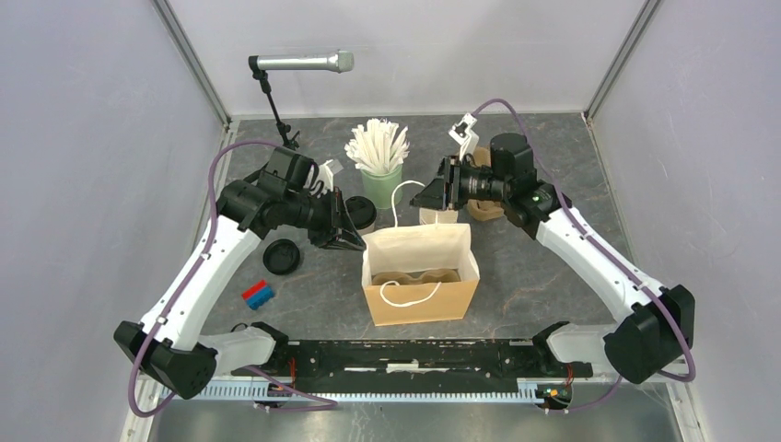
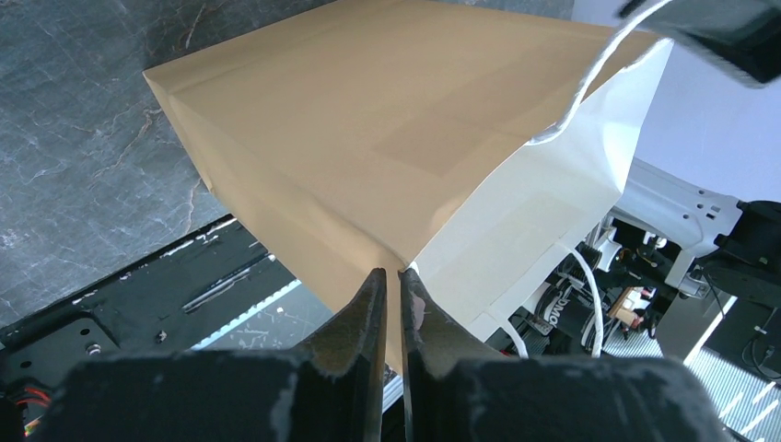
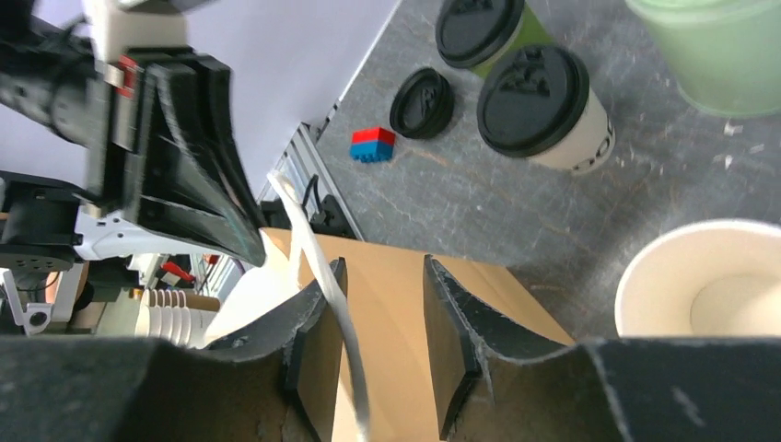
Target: Pack the takeout coffee
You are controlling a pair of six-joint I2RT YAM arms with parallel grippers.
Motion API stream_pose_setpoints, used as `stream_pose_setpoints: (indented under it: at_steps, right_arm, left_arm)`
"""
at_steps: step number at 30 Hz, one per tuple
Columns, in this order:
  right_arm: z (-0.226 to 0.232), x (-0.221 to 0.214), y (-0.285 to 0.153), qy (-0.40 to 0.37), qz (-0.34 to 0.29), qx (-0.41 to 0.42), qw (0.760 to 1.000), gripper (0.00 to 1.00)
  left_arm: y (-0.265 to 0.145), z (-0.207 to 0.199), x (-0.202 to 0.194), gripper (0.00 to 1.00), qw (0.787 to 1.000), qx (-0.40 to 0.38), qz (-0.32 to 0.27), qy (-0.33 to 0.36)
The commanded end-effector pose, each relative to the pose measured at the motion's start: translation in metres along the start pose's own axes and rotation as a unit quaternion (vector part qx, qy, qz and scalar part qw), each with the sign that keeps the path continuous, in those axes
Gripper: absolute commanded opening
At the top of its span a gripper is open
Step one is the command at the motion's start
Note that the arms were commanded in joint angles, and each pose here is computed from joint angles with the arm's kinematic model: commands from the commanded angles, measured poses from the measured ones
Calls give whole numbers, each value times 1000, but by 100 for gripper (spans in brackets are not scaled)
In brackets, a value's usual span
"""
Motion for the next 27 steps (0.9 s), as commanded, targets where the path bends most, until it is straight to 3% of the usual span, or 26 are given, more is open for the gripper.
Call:
stream_pose_setpoints:
  at_steps: [1, 8, 14, 24, 27]
  right_arm:
    - [25, 38, -7, -60, -46, 21, 997, 43]
    - [25, 51, -1, -66, -69, 31, 995, 41]
    - [3, 37, 9, -32, -43, 9, 999, 18]
    - [-30, -7, 11, 27, 18, -40, 999, 23]
    - [-32, -8, 9, 21, 18, -48, 998, 28]
  left_arm:
    - [5, 7, 4, 16, 999, 22, 2, 25]
    - [4, 5, 5, 16, 999, 19, 3, 29]
    - [5, 6, 5, 16, 999, 21, 3, 29]
    - [4, 6, 4, 17, 1000, 21, 2, 22]
    - [4, 6, 4, 21, 1000, 21, 2, 19]
Point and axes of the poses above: each gripper's point midway between its finger pads, its own y axis out along the fingers, its own z axis along the line the jaws close on, x = y × z, the point moved 6 cm from there along -y, back along the fingers, and after that the axes turned 2 degrees about -y, right-handed, at the moved point
